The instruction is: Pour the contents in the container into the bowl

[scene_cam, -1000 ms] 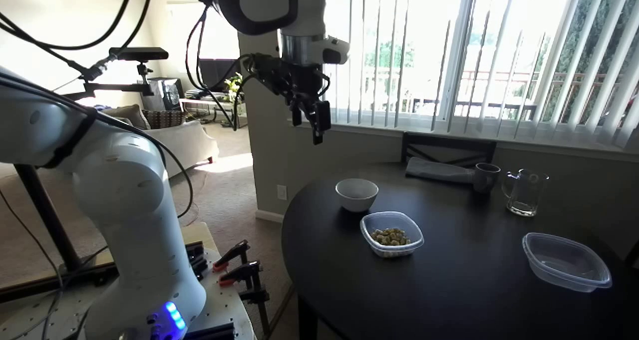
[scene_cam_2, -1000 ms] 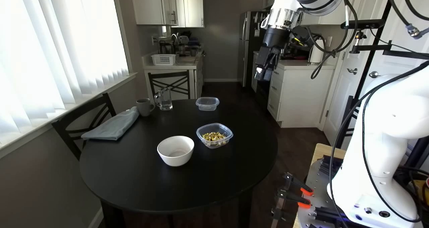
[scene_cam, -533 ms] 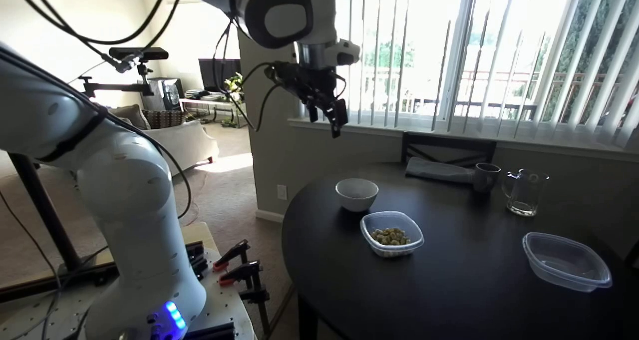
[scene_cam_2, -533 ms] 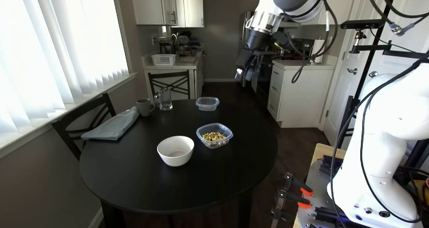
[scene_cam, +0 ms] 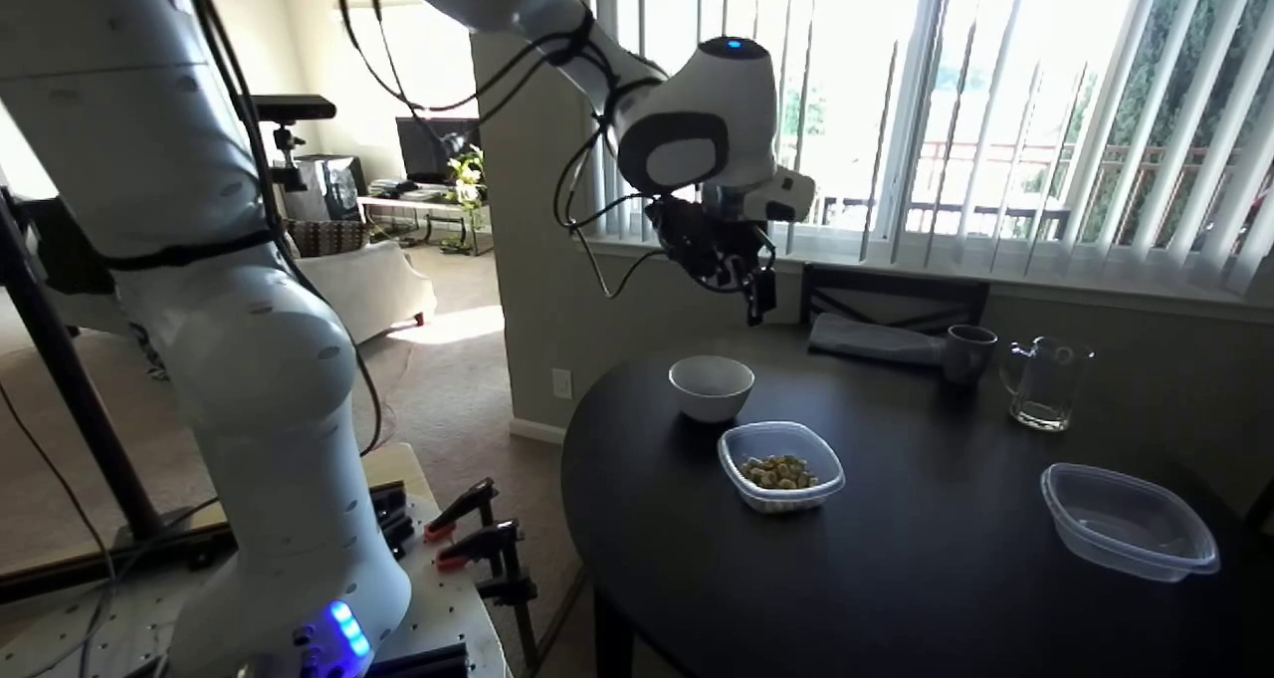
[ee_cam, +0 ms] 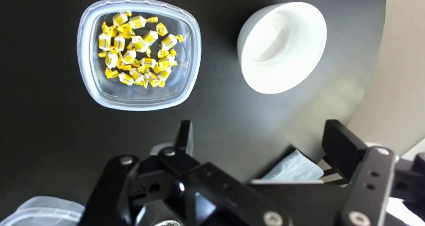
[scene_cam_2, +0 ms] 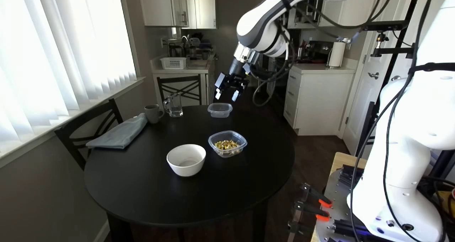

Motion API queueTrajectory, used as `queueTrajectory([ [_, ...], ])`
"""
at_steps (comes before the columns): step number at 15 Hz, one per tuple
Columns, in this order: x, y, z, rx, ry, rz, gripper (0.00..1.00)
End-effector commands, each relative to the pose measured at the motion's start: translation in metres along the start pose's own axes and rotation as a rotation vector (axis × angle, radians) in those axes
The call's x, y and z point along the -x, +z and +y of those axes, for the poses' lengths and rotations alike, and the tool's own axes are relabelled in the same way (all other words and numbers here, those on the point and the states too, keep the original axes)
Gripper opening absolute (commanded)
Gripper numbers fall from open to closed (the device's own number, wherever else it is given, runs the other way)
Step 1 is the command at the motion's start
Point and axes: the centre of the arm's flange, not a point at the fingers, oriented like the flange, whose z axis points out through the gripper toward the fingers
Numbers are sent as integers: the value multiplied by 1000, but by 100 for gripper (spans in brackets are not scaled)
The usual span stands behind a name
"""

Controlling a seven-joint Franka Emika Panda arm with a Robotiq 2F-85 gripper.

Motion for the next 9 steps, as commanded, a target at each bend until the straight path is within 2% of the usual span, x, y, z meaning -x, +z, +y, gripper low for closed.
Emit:
queueTrajectory([
  [1,-51,79,-2,-4,97,-72,100],
  [6,-84,182,6,56,215,-116,100],
  [9,-97,218,24,64,286,-115,100],
])
